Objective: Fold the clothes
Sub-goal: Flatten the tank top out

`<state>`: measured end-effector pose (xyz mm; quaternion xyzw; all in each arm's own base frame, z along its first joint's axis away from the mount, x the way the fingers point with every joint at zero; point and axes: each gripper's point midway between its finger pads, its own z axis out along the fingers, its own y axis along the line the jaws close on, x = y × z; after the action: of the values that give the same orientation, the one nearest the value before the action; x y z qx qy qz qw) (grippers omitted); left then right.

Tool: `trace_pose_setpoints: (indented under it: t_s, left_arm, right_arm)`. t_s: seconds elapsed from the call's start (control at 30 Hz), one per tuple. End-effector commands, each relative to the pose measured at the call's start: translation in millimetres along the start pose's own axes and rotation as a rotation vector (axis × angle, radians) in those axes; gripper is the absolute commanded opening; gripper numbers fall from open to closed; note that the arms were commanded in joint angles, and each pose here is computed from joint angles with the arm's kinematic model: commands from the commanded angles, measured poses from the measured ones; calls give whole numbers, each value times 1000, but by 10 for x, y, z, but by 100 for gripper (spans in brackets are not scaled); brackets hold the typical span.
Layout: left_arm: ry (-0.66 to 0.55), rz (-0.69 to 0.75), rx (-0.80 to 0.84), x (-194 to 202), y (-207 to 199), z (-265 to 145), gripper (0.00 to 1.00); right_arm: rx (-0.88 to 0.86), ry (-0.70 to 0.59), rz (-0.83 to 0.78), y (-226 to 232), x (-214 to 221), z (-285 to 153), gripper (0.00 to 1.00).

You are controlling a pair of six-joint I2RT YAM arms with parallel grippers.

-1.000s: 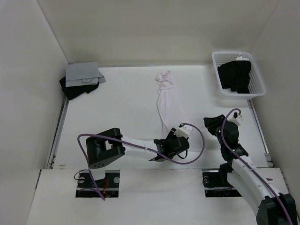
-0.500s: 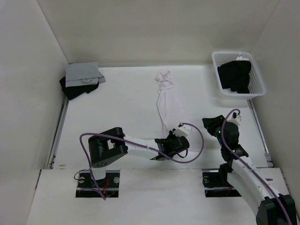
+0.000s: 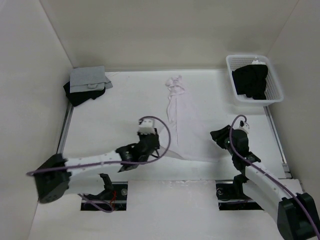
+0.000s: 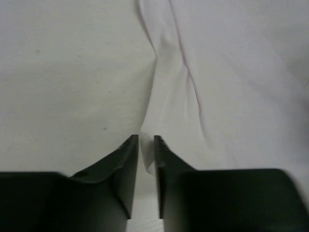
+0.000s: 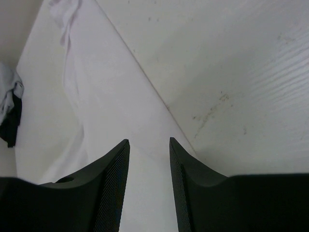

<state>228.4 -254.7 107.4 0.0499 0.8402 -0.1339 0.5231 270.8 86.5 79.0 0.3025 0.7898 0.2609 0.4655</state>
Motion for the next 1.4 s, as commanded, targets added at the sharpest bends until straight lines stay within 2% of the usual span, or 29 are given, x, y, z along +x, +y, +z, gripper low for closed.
trace_pose_setpoints:
  t_s: [0.0,0.03,0.07,0.2,0.3,0.4,0.57,0.77,0.97,1.03,1.13,1.2,1.27,1.37]
  left_arm:
    - [-78,-328,-59,-102,553,-142,35]
    - [-82,-384,-64,-64,692,-183,46]
    - [-84,-436,-73,-21,823,-215,53]
    - [-46,-517,-118,127,1082,-221,59]
    - [24,-500,-72,198,960,-118,60]
    - [107,-420,42,307,671,21,57]
    - [207,-339,99,518,465,134,51]
    - [214,-298,173,496,245,157,51]
    - [247,-271,175,560,231,196,33]
    - [234,-274,162,536,261,210,33]
    - [226,-259,135,538,308,253,41]
    - [224,-245,125,542,319,269,41]
    - [221,-233,117,552,325,274,40]
    - [232,-217,121,587,307,290,32]
  right_arm:
    - [-42,38,-48,156,123,-1,45]
    - [-39,52,-60,170,173,-10,46]
    - [-24,57,-69,154,199,-17,47]
    - [49,44,-95,70,178,-18,51]
    - [82,24,-114,64,115,3,51]
    - [84,19,-126,97,93,18,50]
    - [68,23,-125,123,134,7,49]
    - [74,25,-124,61,176,17,50]
    - [63,20,-121,78,168,15,50]
    - [58,20,-119,91,167,16,50]
    - [59,26,-120,83,184,24,50]
    - [56,25,-120,91,182,23,50]
    - [53,24,-119,91,181,18,50]
    - [52,23,-118,91,180,15,50]
